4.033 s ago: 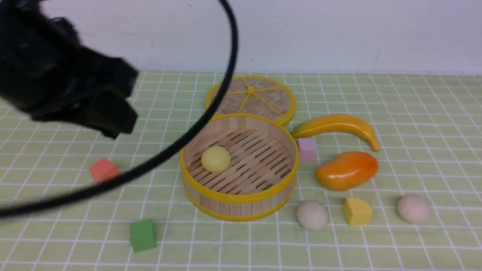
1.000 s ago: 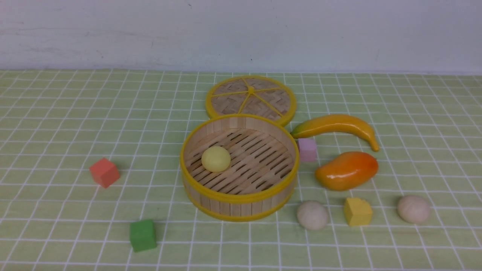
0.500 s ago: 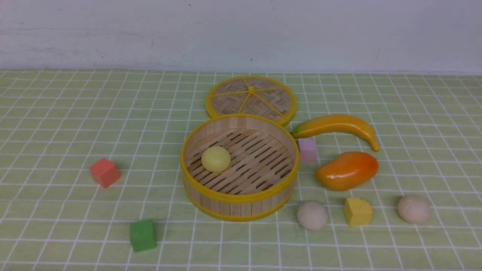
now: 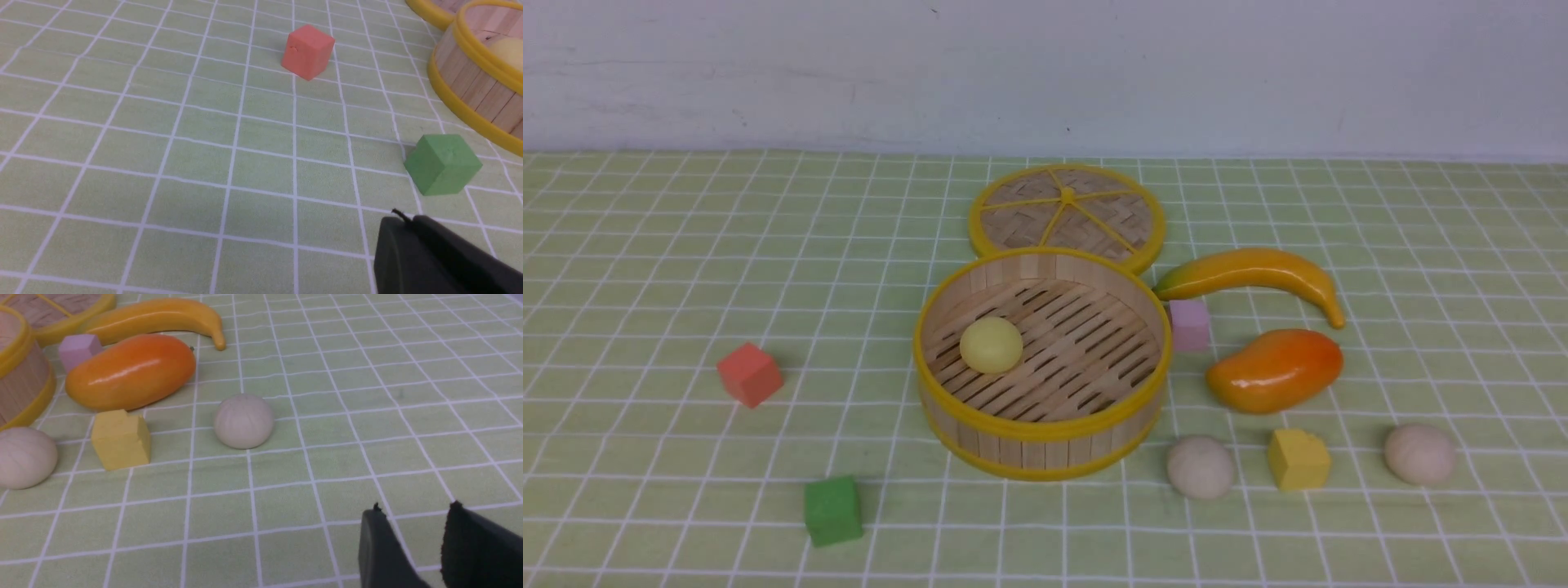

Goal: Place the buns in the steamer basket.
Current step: Use the right arm to grab a steamed stuffed bun

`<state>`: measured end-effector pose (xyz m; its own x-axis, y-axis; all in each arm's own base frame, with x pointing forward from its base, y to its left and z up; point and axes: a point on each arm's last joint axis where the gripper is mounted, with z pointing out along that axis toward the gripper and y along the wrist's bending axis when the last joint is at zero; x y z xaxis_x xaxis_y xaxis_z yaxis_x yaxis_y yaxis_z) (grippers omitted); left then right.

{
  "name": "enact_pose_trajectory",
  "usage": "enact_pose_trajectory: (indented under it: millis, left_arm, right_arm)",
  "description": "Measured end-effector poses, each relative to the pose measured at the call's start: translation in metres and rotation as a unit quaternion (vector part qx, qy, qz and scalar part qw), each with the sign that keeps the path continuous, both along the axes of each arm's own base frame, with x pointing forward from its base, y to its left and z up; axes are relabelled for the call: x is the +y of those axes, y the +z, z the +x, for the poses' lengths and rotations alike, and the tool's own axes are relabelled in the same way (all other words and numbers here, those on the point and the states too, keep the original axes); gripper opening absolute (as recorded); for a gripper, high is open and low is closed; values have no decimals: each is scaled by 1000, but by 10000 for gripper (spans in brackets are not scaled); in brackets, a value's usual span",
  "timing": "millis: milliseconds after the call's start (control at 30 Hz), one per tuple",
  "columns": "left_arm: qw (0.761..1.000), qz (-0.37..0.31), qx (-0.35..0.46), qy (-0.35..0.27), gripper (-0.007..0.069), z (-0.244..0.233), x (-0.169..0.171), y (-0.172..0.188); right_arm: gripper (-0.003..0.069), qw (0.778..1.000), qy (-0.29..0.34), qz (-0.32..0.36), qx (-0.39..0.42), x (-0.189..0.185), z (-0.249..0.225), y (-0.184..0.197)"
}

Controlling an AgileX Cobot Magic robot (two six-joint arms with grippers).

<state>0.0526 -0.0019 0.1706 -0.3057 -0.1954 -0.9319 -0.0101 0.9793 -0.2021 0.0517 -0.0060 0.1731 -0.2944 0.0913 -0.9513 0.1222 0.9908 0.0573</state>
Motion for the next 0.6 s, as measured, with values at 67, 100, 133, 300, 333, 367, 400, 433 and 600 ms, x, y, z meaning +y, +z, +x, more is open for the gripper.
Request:
enact_pose_trajectory:
  millis: [67, 100, 133, 300, 333, 367, 400, 433, 600]
  left_arm:
    - [1000, 0, 0, 0, 18, 0, 0, 0]
    - [1000, 0, 0, 0, 18, 0, 0, 0]
    - [1000, 0, 0, 0, 18, 0, 0, 0]
    - [1000, 0, 0, 0, 22, 0, 0, 0]
    - [1000, 0, 0, 0, 22, 0, 0, 0]
    - [1000, 0, 0, 0, 25, 0, 0, 0]
    - [1000, 0, 0, 0, 26, 0, 0, 0]
    - [1000, 0, 0, 0, 26, 0, 0, 0]
    - [1000, 0, 0, 0, 29, 0, 0, 0]
  right_arm:
    - [239, 1000, 0, 0, 0, 0, 0, 0]
    - [239, 1000, 0, 0, 0, 0, 0, 0]
    - [239, 1000, 0, 0, 0, 0, 0, 0]
    - [239, 1000, 1, -1, -12, 0, 1, 1]
    - [239, 1000, 1, -1, -12, 0, 1, 1]
    - [239, 1000, 1, -3, -31, 0, 2, 3]
    - [239, 999, 2, -4, -45, 0, 3, 5]
    - [239, 999, 2, -4, -48, 0, 3, 6]
    - [239, 992, 6, -37, -119, 0, 5, 19]
